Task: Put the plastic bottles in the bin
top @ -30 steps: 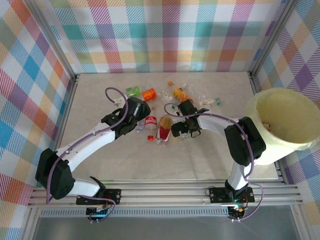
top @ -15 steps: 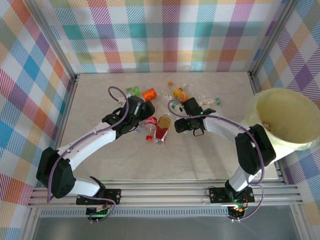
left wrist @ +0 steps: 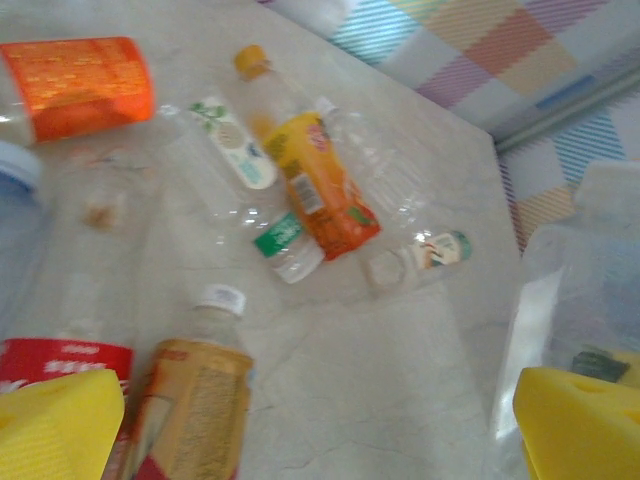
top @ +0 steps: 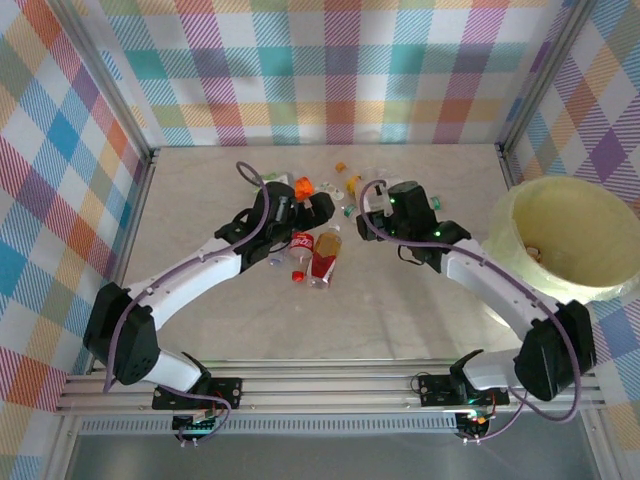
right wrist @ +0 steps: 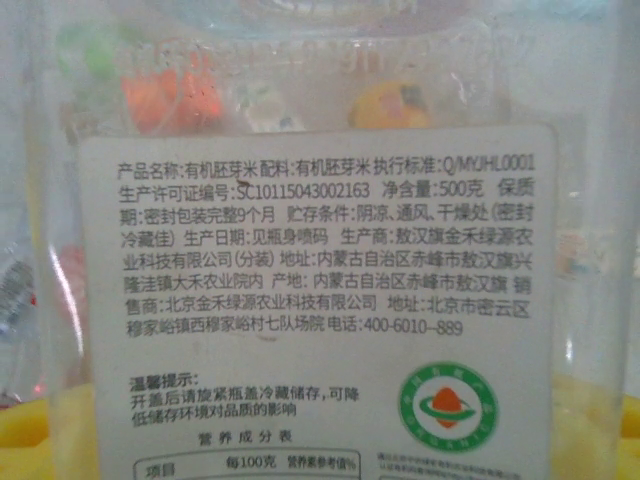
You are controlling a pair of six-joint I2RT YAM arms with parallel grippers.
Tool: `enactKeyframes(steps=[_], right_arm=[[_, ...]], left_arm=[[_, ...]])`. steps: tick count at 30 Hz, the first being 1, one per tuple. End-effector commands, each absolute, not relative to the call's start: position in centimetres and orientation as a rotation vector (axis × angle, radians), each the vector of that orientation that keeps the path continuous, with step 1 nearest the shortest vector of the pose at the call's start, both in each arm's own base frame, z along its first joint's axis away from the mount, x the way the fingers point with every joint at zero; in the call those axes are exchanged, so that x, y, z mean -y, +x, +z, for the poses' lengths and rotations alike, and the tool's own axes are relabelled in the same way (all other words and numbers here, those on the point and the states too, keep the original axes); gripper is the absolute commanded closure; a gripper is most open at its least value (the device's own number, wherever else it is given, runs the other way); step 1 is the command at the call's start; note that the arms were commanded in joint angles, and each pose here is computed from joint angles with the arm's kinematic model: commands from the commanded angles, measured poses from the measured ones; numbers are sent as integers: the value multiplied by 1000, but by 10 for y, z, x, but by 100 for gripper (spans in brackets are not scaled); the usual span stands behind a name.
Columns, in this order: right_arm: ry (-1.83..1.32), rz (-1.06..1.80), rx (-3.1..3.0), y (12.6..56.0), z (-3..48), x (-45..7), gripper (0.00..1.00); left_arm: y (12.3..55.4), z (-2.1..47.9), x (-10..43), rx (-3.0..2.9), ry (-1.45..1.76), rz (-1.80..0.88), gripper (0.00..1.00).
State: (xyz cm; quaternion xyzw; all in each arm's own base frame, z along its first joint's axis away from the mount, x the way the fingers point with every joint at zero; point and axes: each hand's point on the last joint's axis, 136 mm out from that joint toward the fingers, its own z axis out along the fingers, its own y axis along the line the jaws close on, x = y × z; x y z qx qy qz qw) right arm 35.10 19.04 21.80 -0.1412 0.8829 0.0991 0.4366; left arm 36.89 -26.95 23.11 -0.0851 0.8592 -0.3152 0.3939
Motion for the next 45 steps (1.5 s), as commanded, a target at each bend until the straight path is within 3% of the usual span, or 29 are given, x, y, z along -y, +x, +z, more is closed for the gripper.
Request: enactKeyframes(steps=[1,19,29,36,45], right_arm=[[-321,221,-2029,357,274,-183,37],[-271,-140,-1784,337,394,-103,37],[22,-319,-1707,321,444,3,38],[248,-524,-1719,301,445,76,36],[580,-672,-1782,270,409,157,34]], left_arm=[[365,269,301,-2083,-64,-851,0],[369,273,319,-2093,0,-754,0],[372,269,313,-2122,-32,-700,0],[376,270,310,-2112,-63,-676,0],[377,271,306,-2113,-57,-643,0]])
